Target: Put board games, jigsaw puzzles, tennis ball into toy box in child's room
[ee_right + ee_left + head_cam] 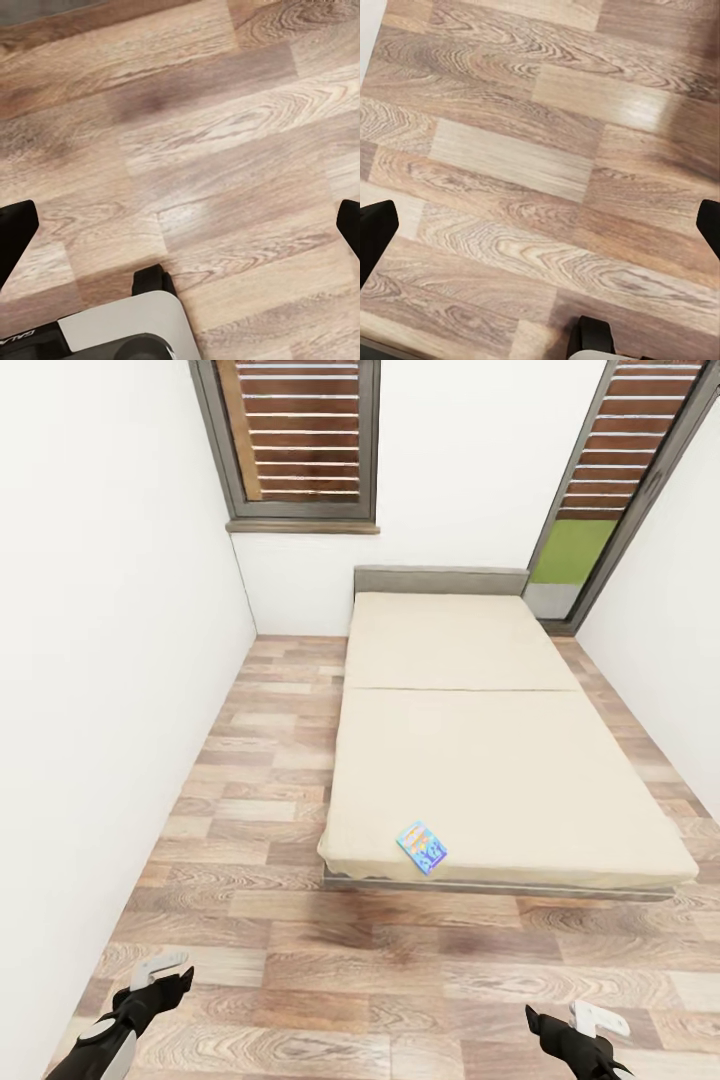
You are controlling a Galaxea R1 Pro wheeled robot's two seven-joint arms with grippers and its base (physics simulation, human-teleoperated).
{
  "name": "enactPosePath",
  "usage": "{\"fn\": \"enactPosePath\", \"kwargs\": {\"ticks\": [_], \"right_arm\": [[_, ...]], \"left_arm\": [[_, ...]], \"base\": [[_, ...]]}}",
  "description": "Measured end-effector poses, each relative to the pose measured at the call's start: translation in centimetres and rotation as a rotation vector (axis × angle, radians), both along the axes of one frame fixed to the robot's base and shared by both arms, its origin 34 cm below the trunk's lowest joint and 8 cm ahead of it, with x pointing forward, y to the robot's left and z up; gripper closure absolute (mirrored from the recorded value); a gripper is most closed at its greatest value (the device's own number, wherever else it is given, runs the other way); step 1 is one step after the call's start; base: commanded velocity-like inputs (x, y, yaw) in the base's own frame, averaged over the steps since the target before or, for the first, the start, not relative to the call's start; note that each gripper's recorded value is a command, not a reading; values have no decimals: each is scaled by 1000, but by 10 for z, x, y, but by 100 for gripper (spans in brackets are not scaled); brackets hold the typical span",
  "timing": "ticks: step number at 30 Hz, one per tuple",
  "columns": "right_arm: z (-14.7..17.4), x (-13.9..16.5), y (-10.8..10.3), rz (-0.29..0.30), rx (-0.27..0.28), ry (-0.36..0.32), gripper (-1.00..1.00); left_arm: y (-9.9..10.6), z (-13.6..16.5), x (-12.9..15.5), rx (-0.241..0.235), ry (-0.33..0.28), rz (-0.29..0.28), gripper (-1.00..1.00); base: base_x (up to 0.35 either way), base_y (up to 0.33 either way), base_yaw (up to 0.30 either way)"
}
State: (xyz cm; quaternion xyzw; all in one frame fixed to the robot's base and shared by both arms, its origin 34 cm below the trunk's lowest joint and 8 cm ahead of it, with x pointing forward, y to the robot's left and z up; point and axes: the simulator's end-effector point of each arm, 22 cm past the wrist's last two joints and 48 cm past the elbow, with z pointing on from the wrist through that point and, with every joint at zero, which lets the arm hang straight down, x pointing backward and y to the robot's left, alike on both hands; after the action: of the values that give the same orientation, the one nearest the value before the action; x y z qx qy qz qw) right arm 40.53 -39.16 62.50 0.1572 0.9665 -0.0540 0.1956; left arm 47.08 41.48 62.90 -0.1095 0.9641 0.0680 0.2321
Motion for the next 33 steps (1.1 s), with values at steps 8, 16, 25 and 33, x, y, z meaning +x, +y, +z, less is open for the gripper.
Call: {"fn": "enactPosePath", "kwargs": {"ticks": [8, 16, 25, 33], "right_arm": [[4, 5, 0, 0, 0, -13, -100], [8, 10, 0, 0, 0, -27, -100], [12, 15, 1, -1, 1, -41, -100], [16, 20, 1, -1, 1, -54, -100]], "left_arm": [[-1, 5, 5, -1, -13, 0, -100], [-1, 10, 10, -1, -27, 0, -100], [-1, 15, 15, -1, -41, 0, -100], [-1, 20, 20, -1, -55, 0, -100]], "base": [[0, 0, 0], [0, 0, 0], [0, 0, 0], [0, 0, 0]]}}
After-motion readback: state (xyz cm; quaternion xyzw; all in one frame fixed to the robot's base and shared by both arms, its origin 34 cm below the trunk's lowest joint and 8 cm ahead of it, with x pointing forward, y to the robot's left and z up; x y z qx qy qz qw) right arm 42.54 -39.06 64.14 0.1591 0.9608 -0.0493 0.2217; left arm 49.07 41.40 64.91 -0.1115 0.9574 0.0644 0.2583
